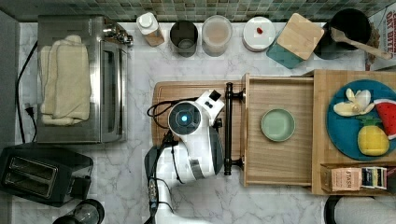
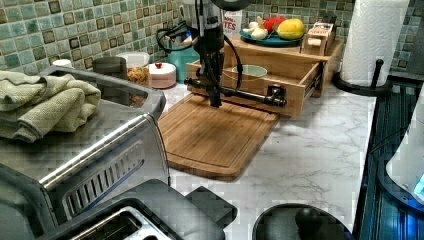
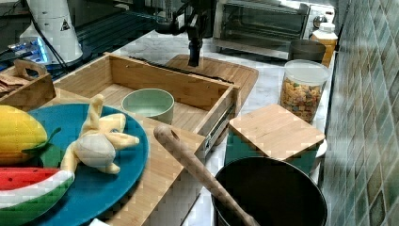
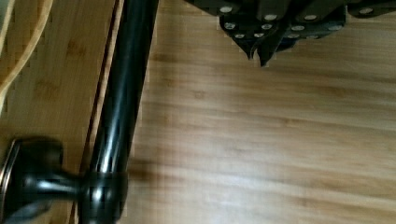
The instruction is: Close the drawer.
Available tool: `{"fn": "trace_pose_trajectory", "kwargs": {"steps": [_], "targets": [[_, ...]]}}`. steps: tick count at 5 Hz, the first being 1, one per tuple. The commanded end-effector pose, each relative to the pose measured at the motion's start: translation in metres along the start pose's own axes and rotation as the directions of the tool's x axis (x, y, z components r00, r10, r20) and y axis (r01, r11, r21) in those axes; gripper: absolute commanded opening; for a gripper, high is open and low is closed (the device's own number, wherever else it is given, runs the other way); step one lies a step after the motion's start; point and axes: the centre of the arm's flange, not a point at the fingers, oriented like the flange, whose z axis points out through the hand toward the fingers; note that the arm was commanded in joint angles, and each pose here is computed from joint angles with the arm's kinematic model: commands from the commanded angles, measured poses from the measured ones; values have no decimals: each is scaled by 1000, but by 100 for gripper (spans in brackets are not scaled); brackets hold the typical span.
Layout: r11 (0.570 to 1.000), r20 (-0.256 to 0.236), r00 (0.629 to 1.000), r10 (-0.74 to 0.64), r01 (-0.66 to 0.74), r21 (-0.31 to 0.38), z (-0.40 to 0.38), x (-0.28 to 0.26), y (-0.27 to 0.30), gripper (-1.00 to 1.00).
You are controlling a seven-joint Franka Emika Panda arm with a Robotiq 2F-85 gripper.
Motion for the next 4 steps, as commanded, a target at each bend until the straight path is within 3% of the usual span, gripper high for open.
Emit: {"fn": "trace_pose_trajectory", "kwargs": {"steps": [1,3,4], "targets": [[999,-24,1000,18,-18,26,17,0,27,-100],[998,-22,1000,14,-12,56,28,-1,56,-100],[999,-29,1000,4,-3,39,23,-7,76,-100]]}}
